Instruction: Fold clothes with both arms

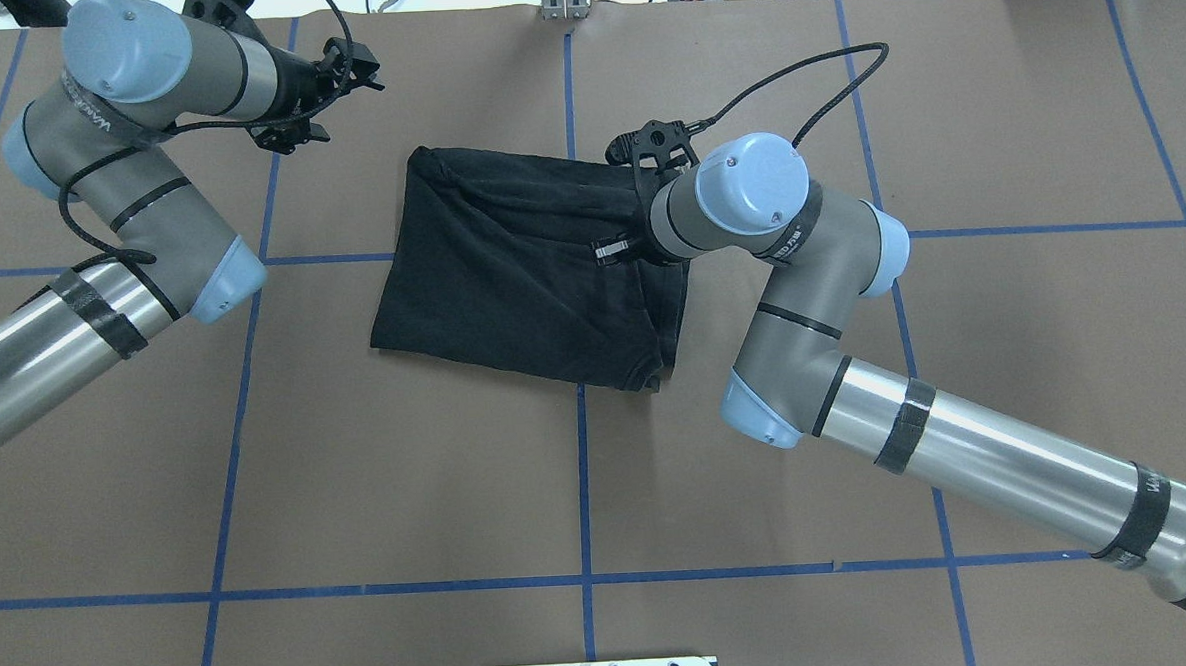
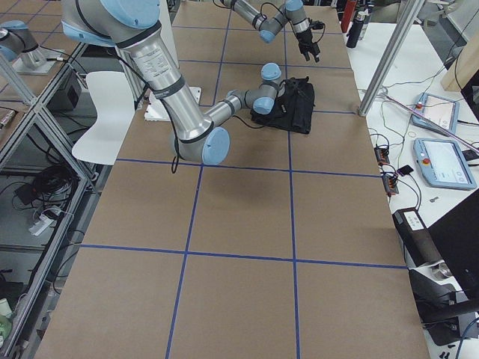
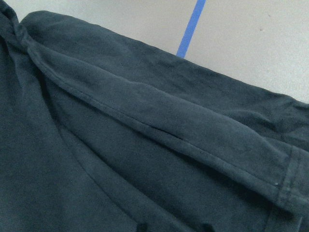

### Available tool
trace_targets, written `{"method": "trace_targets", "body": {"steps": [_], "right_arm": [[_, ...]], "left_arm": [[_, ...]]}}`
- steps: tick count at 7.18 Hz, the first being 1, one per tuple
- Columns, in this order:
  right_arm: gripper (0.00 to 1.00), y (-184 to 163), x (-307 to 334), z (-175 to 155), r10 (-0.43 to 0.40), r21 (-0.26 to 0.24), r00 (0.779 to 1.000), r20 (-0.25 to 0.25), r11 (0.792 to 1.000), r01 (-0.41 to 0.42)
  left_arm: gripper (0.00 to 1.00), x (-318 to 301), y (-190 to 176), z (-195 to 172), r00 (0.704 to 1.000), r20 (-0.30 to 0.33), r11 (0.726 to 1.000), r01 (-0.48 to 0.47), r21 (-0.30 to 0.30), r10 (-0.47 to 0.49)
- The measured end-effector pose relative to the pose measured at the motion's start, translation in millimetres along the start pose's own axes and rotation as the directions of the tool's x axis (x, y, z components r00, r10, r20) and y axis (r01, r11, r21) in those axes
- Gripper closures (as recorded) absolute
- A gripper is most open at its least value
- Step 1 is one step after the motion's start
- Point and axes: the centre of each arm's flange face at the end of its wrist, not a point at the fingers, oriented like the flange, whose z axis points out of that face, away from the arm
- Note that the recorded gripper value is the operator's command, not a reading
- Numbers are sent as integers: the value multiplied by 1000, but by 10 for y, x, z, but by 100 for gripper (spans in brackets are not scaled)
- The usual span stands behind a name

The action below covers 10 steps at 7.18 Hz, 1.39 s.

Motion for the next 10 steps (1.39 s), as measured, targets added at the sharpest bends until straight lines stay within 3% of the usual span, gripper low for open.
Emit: {"method": "trace_targets", "body": {"steps": [2, 6, 7, 8, 10], "right_arm": [[64, -49, 4, 10, -10, 31, 1000, -26, 999, 11], [64, 42, -24, 126, -16, 38, 998, -53, 999, 18], [79, 89, -47, 152, -18, 35, 998, -54, 999, 20], [100, 121, -44, 171, -19, 32, 998, -56, 999, 21], [100, 148, -27, 185, -19, 30, 998, -58, 999, 21]], "left_arm": [[0, -25, -3, 5, 1000, 3, 1000, 1, 0, -1], [0, -37, -5, 8, 1000, 4, 1000, 2, 0, -2], [0, -37, -5, 8, 1000, 4, 1000, 2, 0, -2], [0, -37, -5, 8, 1000, 4, 1000, 2, 0, -2], [0, -36, -4, 7, 1000, 4, 1000, 2, 0, -2]]}}
